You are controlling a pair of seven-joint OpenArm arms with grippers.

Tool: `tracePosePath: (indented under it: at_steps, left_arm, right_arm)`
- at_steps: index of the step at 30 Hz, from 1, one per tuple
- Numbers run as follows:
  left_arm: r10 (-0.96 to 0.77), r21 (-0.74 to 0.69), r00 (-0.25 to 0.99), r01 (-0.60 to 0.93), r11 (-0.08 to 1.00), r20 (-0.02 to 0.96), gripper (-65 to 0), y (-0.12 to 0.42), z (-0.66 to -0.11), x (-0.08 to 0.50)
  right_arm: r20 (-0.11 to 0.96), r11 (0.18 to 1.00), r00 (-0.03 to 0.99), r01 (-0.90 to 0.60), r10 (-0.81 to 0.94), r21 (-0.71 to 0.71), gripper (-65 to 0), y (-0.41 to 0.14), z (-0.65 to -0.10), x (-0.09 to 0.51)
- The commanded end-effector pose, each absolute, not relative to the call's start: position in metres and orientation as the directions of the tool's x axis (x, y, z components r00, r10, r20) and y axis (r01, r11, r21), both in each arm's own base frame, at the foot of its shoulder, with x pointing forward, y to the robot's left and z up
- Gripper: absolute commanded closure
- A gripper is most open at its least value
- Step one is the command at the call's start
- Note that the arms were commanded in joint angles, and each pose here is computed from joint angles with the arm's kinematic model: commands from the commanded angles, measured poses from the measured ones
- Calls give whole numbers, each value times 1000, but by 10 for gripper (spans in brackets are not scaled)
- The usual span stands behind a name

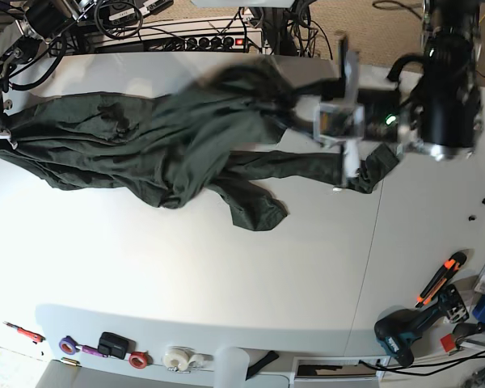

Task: Layout the t-shirt on the table in an organized manner, then fold the t-shirt properly
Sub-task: 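Lift and stretch the shirt with the left gripper away from the right gripper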

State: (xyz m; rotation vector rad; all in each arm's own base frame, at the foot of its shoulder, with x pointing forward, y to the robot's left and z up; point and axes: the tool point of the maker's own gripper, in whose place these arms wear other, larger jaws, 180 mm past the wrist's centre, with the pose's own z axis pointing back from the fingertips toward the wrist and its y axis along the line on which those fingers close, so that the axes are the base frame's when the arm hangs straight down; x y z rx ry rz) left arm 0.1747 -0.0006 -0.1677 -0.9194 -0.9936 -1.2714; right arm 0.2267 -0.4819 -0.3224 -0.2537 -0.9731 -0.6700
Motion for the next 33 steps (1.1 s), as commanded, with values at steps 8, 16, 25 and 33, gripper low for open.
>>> tracePosePath:
  at_steps: [8, 16, 25, 33]
  left_arm:
    - [-296, 43, 92, 906, 422, 951, 0, 69, -157, 213]
    - [-295, -1, 203, 825, 565, 934, 0, 108, -172, 208]
    - [-258, -98, 301, 802, 589, 918, 0, 118, -192, 208]
    - [-215, -30, 201, 795, 606, 956, 0, 116, -168, 222]
  right_arm:
    - [866, 780, 349, 622, -359, 72, 0, -492, -300, 233]
    - [864, 780, 351, 622, -361, 73, 0, -491, -301, 233]
    - [864, 780, 350, 622, -362, 74, 0, -491, -301, 233]
    - [865, 781, 345, 620, -365, 82, 0, -491, -301, 234]
